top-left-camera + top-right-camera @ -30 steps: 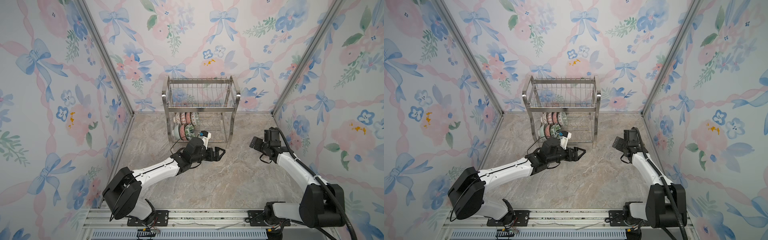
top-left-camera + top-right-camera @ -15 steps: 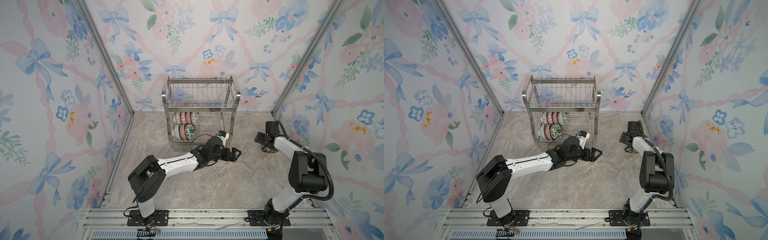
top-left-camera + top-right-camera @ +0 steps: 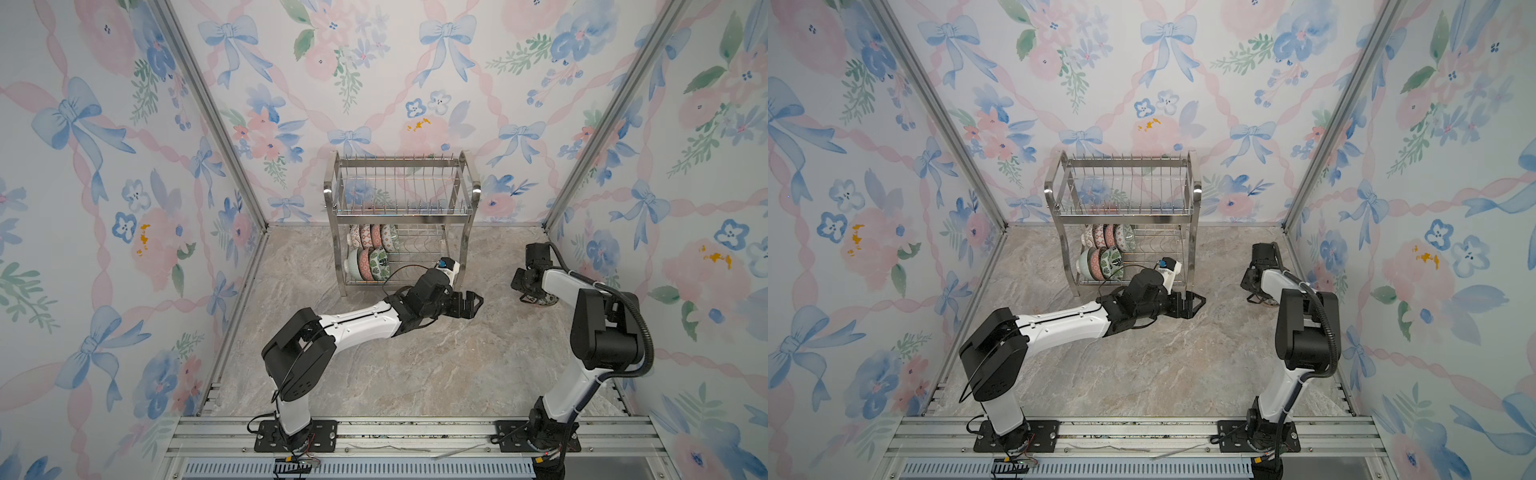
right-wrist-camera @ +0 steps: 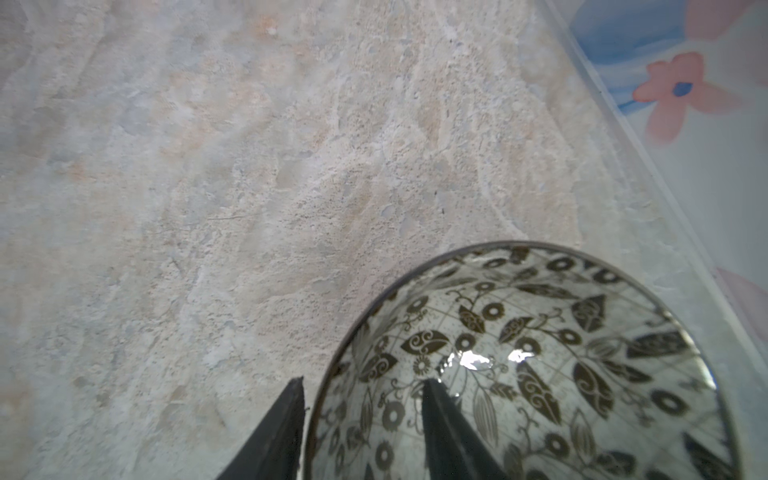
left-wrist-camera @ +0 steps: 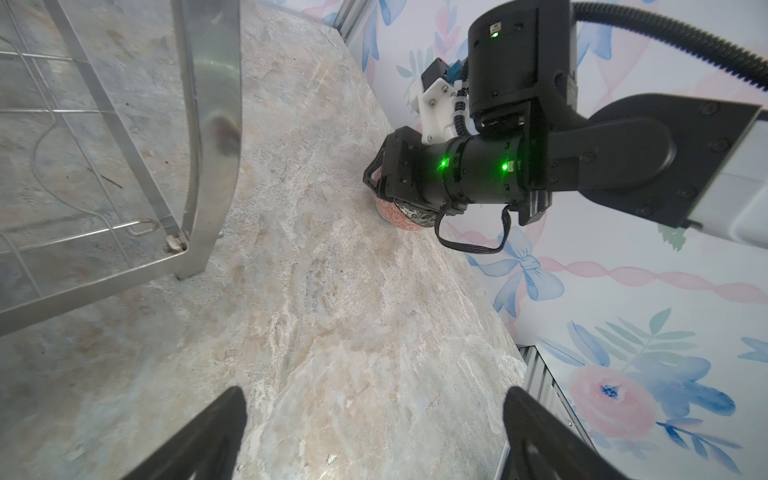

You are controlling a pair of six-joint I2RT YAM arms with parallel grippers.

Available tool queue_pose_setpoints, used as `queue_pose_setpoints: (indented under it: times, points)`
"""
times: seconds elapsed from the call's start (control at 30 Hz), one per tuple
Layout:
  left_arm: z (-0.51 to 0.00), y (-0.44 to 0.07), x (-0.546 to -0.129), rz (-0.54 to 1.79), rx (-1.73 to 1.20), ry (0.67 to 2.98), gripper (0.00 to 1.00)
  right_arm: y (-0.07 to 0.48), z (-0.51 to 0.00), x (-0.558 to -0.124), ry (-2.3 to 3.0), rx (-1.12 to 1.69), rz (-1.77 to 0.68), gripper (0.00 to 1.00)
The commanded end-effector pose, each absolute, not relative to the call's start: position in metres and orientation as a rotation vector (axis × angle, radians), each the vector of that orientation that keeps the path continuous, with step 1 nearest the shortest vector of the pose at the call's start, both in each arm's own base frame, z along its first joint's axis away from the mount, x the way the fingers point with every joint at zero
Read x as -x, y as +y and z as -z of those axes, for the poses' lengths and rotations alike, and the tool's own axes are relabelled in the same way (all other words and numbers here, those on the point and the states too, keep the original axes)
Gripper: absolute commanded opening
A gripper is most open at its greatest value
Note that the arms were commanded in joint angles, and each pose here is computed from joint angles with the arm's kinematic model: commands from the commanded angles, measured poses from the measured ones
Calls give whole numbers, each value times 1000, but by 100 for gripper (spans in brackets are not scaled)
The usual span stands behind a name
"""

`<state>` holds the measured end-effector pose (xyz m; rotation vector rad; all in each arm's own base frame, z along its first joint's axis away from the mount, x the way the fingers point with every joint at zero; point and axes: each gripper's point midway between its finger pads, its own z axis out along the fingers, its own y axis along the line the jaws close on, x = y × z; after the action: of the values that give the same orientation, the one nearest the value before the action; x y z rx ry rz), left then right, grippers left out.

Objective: Load the bowls into the dish rack
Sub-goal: 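Lower the right gripper onto the black leaf-pattern bowl rim and close it, then lift the black leaf-pattern bowl with the right gripper and carry it toward the rack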

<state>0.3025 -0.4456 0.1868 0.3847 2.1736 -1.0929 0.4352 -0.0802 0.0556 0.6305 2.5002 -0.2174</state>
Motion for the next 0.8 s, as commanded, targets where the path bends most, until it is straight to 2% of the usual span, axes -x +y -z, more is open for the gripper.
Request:
queue_pose_setpoints:
  times: [0.0, 0.27, 0.47, 0.77]
  points:
    - [-184, -445, -308, 1039, -394, 2177, 98, -82, -55, -436, 2515, -624, 222, 34]
    - [-186, -437, -310, 997, -380, 2180, 98, -75, -71, -432, 2478, -618, 162, 6]
    - [-193, -423, -308, 959, -363, 2170, 98, -46, -93, -423, 2426, -571, 74, 0]
    - [-196, -384, -300, 902, -327, 2166, 98, 9, -128, -385, 2355, -405, -1, 0]
